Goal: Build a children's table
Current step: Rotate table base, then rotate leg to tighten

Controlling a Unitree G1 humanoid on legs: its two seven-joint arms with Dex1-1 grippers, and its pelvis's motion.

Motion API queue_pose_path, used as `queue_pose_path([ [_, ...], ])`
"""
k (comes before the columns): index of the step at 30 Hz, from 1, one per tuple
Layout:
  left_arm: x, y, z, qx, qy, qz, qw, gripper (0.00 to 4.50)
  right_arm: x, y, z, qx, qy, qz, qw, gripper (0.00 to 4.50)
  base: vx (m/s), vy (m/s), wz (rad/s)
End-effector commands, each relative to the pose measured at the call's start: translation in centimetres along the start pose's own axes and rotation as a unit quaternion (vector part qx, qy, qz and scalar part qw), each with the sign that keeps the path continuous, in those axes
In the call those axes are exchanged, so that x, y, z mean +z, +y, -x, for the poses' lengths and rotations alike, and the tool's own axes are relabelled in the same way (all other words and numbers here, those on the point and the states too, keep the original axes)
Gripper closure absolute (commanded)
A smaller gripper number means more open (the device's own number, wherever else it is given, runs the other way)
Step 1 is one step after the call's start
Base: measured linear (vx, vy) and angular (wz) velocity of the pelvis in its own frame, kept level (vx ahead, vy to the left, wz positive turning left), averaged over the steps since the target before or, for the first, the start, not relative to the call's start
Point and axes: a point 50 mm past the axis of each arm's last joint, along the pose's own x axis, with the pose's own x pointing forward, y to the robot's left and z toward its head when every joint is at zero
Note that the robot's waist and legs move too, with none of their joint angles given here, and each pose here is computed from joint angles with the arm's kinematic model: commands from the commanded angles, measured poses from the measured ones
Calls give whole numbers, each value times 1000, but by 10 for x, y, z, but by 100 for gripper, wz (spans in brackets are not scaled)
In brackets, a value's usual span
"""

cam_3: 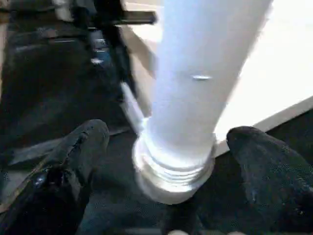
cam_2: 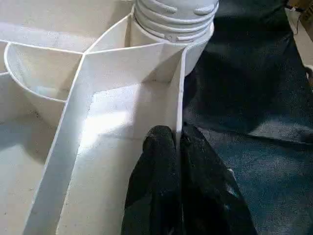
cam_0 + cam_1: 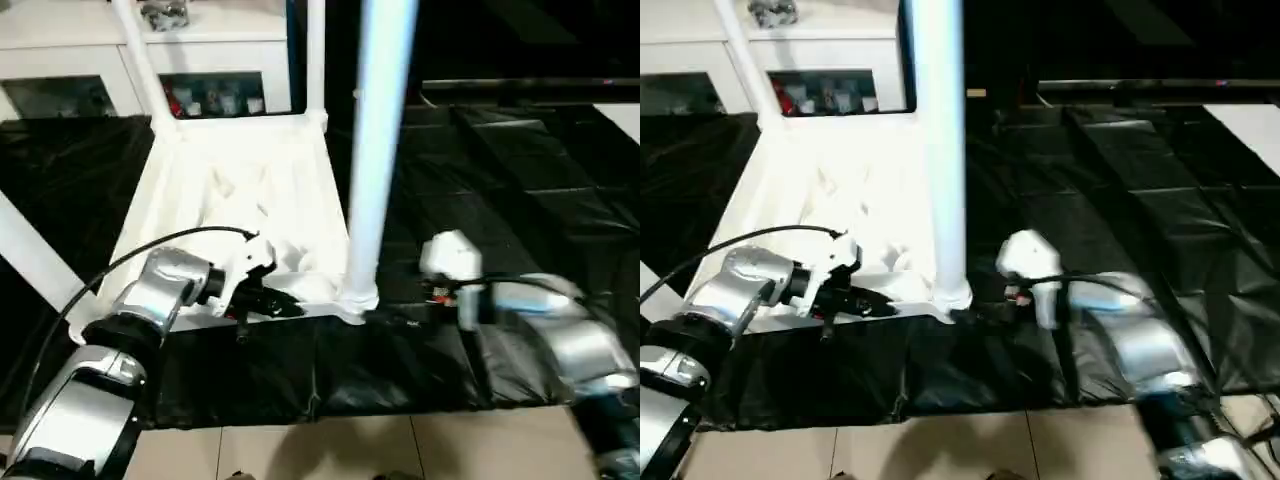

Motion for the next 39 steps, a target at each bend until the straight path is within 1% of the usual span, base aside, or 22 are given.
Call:
queue_pose_path([
  [1,10,3,-1,8,-19,-3,1000,446,3,0,-10,5,8,23,1000,0,0,0,0],
  [3,11,3,-1,8,-18,-6,1000,446,2,0,-11,9,12,25,1000,0,0,0,0],
  [5,12,4,0,7,-17,-10,1000,446,2,-4,-16,0,8,20,1000,0,0,0,0],
  [6,12,4,1,7,-15,-11,1000,450,3,-6,-18,-4,6,18,1000,28,0,0,0],
  [7,13,4,2,8,-15,-13,1000,450,2,-7,-19,-3,8,19,1000,35,0,0,0],
  [9,14,5,3,9,-14,-14,1000,450,1,-8,-20,6,16,25,1000,35,0,0,0],
  [12,14,6,3,13,-13,-16,1000,450,-1,-10,-22,7,23,29,999,77,0,0,0],
  [14,15,6,4,15,-14,-17,1000,450,-2,-13,-23,7,27,31,999,84,0,0,0],
  [15,15,6,4,15,-14,-17,1000,450,-2,-13,-23,7,27,31,999,97,0,0,0],
  [16,15,7,4,16,-13,-17,1000,450,-2,-14,-25,7,29,32,999,121,0,0,0],
  [19,15,7,4,19,-12,-17,1000,450,-2,-16,-27,9,30,33,999,131,0,0,0],
  [22,16,8,5,22,-13,-14,1000,450,-4,-18,-31,13,34,27,999,163,0,0,0],
  [25,16,9,5,27,-13,-10,1000,450,-7,-17,-34,17,37,25,999,172,0,0,0],
  [27,16,10,3,42,-11,-3,999,450,-12,-15,-37,16,36,14,999,179,0,0,0],
  [29,17,11,-1,54,-13,3,998,450,-17,-14,-41,1,30,-8,1000,181,0,0,0],
  [31,21,13,-12,86,-19,11,996,450,-24,-12,-48,-45,21,-35,998,181,0,0,0],
  [33,28,13,-27,111,-32,22,993,450,-32,-10,-57,-108,17,-77,991,182,0,0,0],
  [35,37,9,-47,122,-45,24,991,450,-36,-4,-71,-158,16,-113,981,182,0,0,0],
  [36,38,9,-49,123,-46,24,991,450,-36,-3,-73,-163,16,-116,980,182,0,0,0],
  [37,45,4,-66,128,-58,23,990,450,-35,2,-88,-203,17,-135,970,182,0,0,0],
  [38,48,1,-75,131,-60,18,989,450,-29,7,-100,-208,3,-146,967,182,0,0,0],
  [39,49,0,-77,133,-60,14,989,450,-26,9,-105,-209,-3,-148,967,182,0,0,0],
])
